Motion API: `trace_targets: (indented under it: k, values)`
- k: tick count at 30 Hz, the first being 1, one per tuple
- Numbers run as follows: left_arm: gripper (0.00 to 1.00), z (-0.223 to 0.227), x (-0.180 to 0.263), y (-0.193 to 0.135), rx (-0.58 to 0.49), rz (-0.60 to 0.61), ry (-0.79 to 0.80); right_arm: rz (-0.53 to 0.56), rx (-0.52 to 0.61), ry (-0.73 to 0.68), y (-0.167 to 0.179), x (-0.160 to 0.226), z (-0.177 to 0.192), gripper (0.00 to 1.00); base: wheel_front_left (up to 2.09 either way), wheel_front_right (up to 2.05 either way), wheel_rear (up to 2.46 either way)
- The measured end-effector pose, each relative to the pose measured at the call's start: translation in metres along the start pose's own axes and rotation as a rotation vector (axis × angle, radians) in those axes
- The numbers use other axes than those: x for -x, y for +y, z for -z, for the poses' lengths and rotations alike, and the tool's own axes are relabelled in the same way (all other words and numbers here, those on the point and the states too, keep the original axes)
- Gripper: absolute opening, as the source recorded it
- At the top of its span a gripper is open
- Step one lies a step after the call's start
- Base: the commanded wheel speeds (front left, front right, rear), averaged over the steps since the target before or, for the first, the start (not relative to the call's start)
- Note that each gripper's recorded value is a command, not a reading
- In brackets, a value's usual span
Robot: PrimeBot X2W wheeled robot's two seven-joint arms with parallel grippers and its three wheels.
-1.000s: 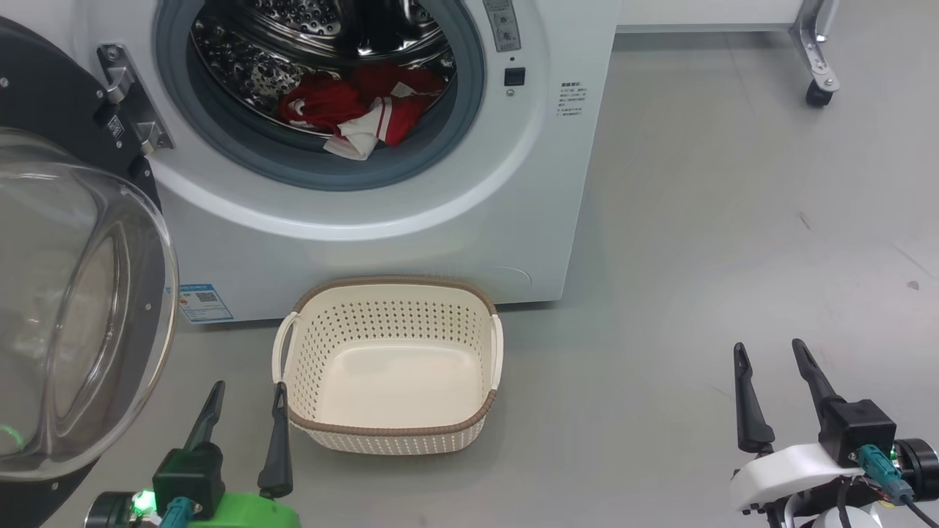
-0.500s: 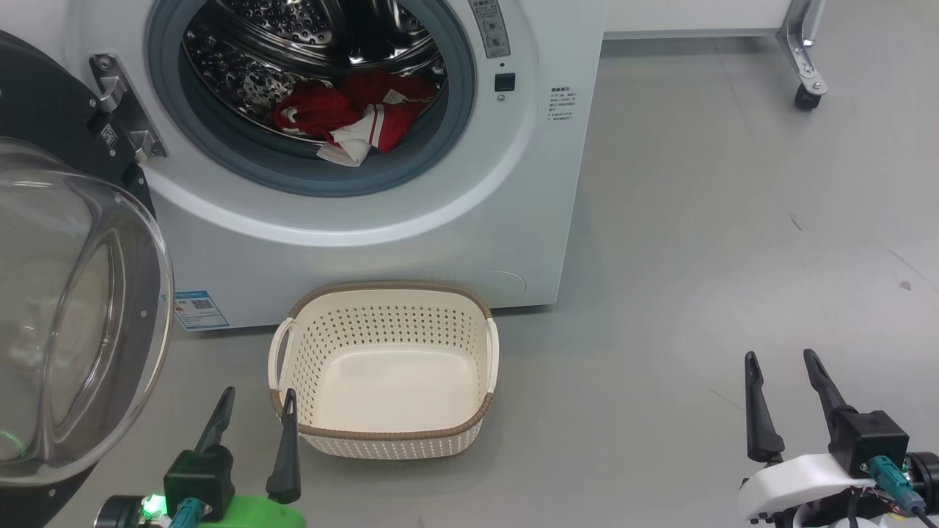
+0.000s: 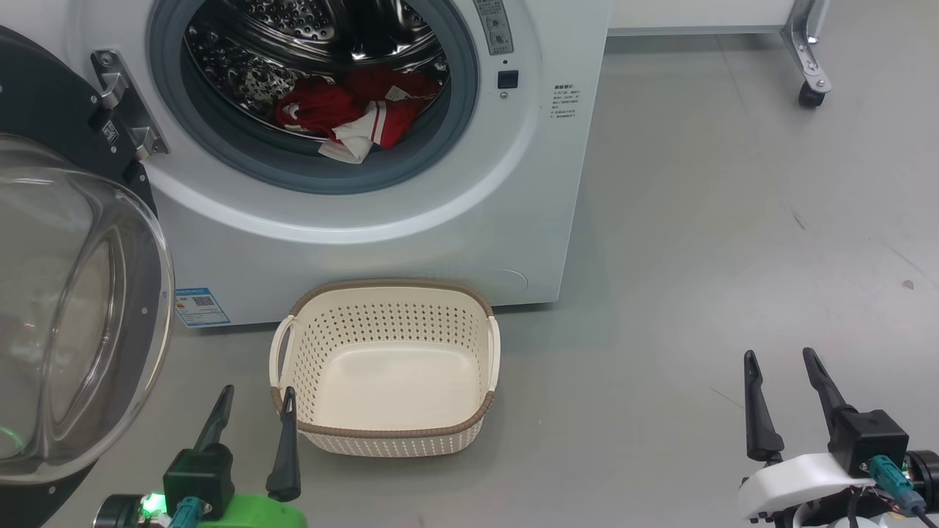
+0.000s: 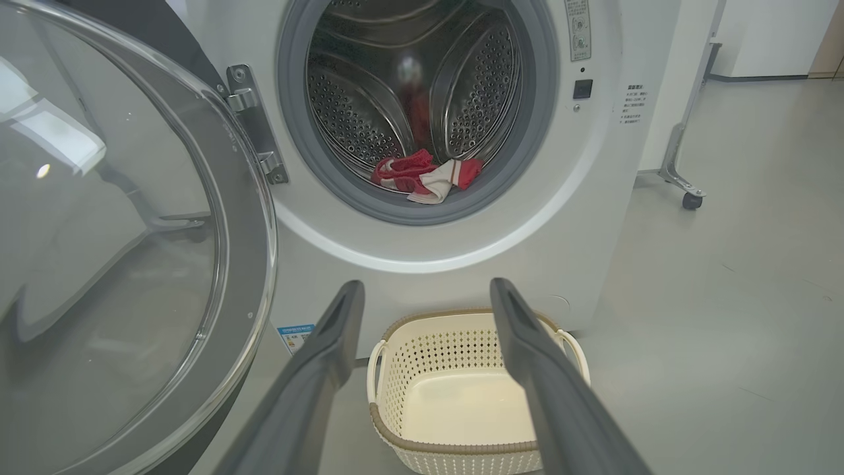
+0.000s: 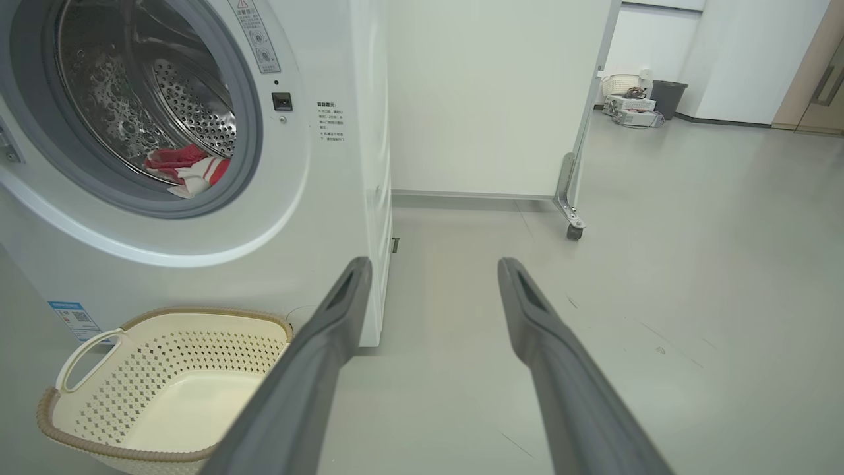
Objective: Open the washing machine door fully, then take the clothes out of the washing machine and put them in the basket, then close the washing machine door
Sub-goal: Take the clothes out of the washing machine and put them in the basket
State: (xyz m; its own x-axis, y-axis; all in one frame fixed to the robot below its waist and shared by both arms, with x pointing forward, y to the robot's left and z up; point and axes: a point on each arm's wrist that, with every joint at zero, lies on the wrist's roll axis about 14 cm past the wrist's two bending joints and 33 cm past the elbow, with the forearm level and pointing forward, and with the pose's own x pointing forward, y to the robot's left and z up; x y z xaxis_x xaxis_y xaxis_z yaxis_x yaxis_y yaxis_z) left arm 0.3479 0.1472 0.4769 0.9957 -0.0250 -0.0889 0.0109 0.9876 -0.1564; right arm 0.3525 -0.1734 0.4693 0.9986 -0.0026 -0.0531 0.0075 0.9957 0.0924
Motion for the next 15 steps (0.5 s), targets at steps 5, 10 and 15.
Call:
trace_targets:
  k: [5,10,15]
  values:
    - [1.00,-0.001,0.000,-0.002,0.000,0.004,-0.003,-0.006,-0.002,-0.002,0.001,0.001,-0.001,1.00,0.00,0.00,0.00]
    - [1.00,-0.008,-0.001,-0.002,0.003,0.005,-0.025,-0.006,-0.003,-0.006,0.001,0.002,-0.002,1.00,0.04,-0.04,0.00]
    - [1.00,-0.011,-0.001,-0.003,0.003,0.004,-0.042,-0.006,-0.004,-0.009,0.001,0.002,-0.003,1.00,0.23,-0.23,0.00]
